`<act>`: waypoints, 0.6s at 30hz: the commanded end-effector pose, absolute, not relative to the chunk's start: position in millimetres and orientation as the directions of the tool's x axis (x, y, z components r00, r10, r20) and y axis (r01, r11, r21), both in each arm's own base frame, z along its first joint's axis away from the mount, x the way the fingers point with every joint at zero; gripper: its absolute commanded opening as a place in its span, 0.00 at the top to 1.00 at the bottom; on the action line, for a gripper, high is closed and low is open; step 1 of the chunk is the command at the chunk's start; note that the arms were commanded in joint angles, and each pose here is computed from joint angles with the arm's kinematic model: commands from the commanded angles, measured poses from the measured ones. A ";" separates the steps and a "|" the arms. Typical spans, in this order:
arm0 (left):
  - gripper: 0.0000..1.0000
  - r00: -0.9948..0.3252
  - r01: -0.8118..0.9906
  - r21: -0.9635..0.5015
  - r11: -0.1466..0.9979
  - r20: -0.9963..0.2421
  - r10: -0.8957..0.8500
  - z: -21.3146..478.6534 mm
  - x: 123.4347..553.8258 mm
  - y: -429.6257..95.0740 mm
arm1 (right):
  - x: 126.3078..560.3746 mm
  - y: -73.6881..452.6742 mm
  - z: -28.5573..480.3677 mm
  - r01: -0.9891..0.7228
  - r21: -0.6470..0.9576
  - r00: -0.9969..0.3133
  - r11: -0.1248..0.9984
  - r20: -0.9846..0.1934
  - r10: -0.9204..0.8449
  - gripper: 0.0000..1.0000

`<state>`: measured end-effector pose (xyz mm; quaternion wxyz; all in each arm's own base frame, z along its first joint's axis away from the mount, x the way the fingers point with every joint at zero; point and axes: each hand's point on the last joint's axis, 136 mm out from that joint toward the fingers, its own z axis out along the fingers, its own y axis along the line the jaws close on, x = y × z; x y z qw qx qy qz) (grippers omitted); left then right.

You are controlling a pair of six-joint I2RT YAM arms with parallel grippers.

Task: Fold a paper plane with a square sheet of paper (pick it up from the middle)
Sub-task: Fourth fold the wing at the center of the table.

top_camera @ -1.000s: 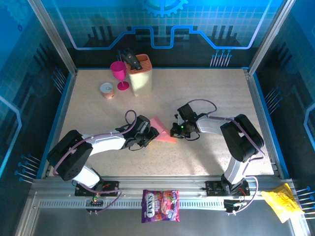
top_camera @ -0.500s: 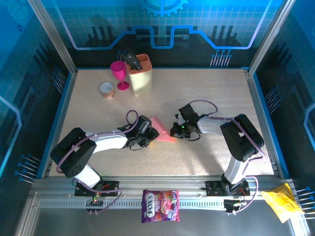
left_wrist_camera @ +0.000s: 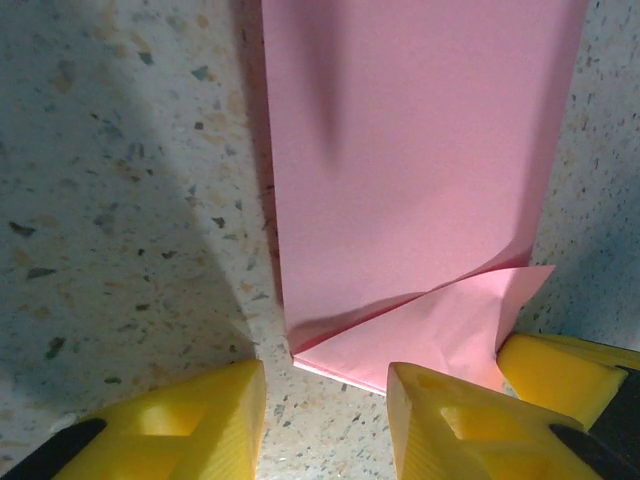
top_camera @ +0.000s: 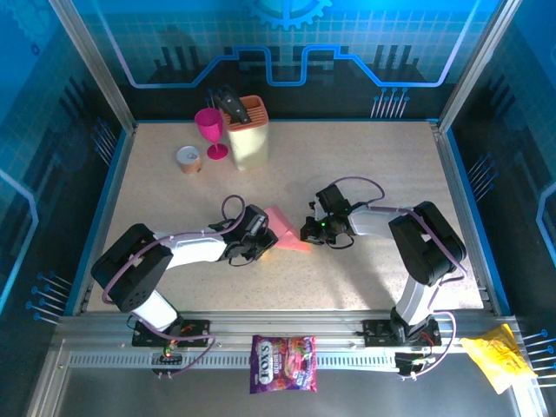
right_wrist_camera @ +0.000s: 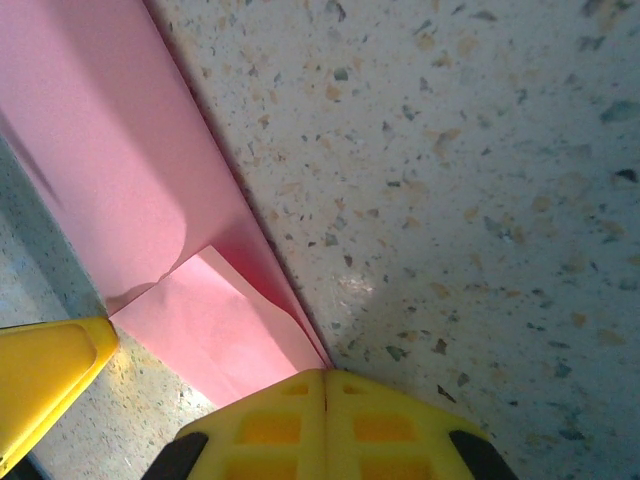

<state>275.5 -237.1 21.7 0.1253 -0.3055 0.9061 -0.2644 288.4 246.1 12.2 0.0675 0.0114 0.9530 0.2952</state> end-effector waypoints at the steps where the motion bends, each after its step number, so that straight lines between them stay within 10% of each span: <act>1: 0.62 -0.772 -0.497 -0.540 0.680 -0.083 -0.630 23.9 276.9 -233.8 | 273.4 228.3 -15.7 0.051 0.504 -0.996 0.862 -0.040 0.082 1.00; 18: 0.69 -0.795 -0.434 -0.578 0.691 -0.115 -0.596 32.1 297.6 -240.3 | 272.9 227.3 -17.1 0.050 0.505 -0.996 0.862 -0.038 0.080 1.00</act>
